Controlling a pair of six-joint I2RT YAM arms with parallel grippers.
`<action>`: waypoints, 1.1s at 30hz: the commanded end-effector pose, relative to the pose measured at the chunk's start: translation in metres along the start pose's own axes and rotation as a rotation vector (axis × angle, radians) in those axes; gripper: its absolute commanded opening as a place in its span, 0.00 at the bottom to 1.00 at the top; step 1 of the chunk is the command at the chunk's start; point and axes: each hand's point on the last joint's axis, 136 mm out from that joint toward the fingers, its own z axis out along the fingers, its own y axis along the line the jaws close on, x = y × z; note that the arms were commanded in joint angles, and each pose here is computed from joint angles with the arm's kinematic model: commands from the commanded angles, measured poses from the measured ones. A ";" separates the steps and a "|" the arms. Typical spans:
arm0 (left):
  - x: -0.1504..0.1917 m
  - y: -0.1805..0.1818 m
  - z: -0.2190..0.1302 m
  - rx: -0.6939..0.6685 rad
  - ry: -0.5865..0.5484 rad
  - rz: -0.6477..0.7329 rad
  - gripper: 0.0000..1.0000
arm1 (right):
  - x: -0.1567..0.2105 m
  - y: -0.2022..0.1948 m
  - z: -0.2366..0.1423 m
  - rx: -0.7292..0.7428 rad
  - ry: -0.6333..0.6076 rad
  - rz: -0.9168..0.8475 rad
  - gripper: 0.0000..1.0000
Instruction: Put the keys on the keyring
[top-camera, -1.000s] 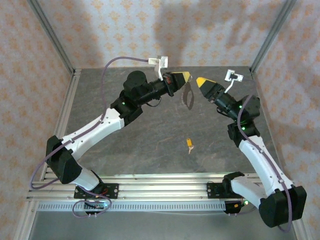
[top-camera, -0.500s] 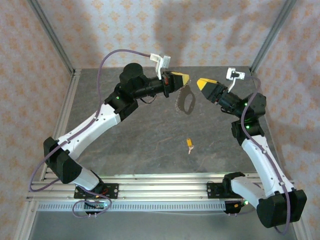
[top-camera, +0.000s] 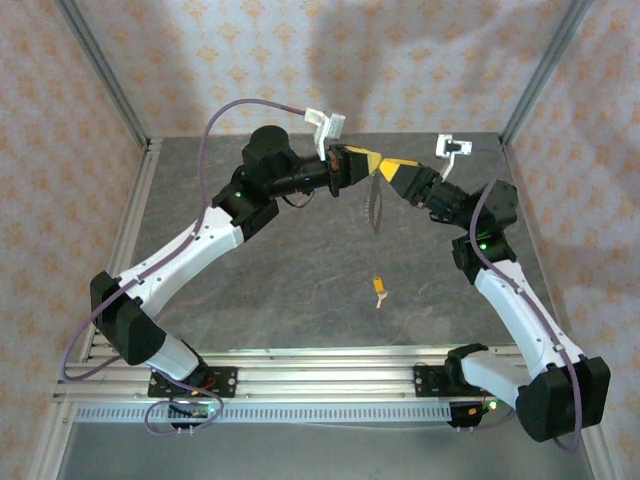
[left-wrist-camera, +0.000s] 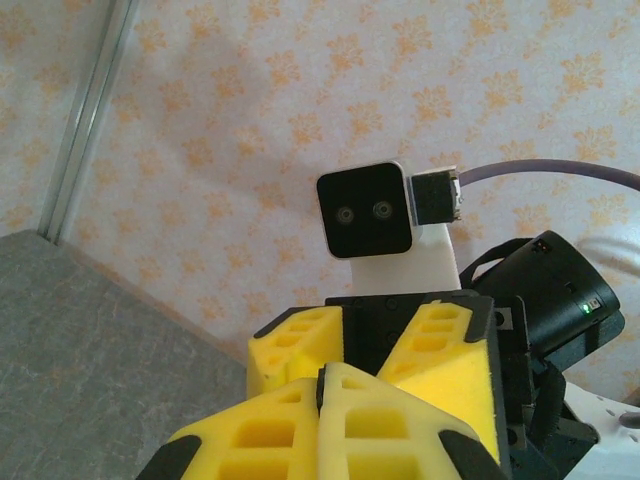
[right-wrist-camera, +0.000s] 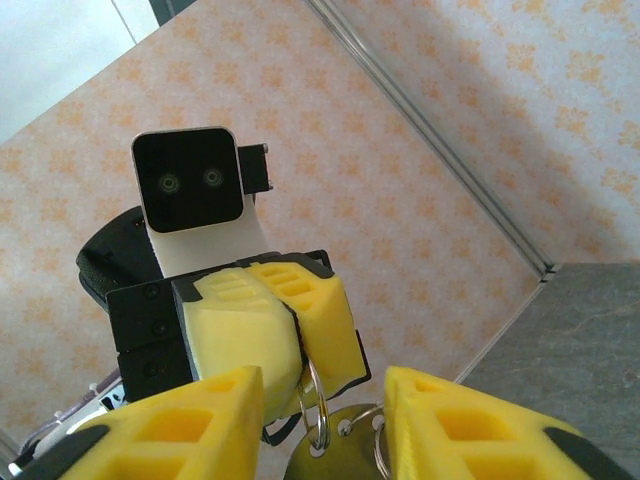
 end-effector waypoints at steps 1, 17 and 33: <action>-0.022 -0.018 -0.003 0.055 -0.047 0.051 0.00 | -0.011 0.023 0.002 -0.065 -0.022 -0.068 0.31; -0.035 0.004 -0.013 -0.087 -0.154 -0.016 0.42 | -0.018 0.006 -0.002 0.000 -0.113 -0.045 0.00; -0.028 0.033 -0.038 -0.225 -0.383 -0.256 0.50 | -0.035 0.001 -0.011 -0.002 -0.311 0.026 0.00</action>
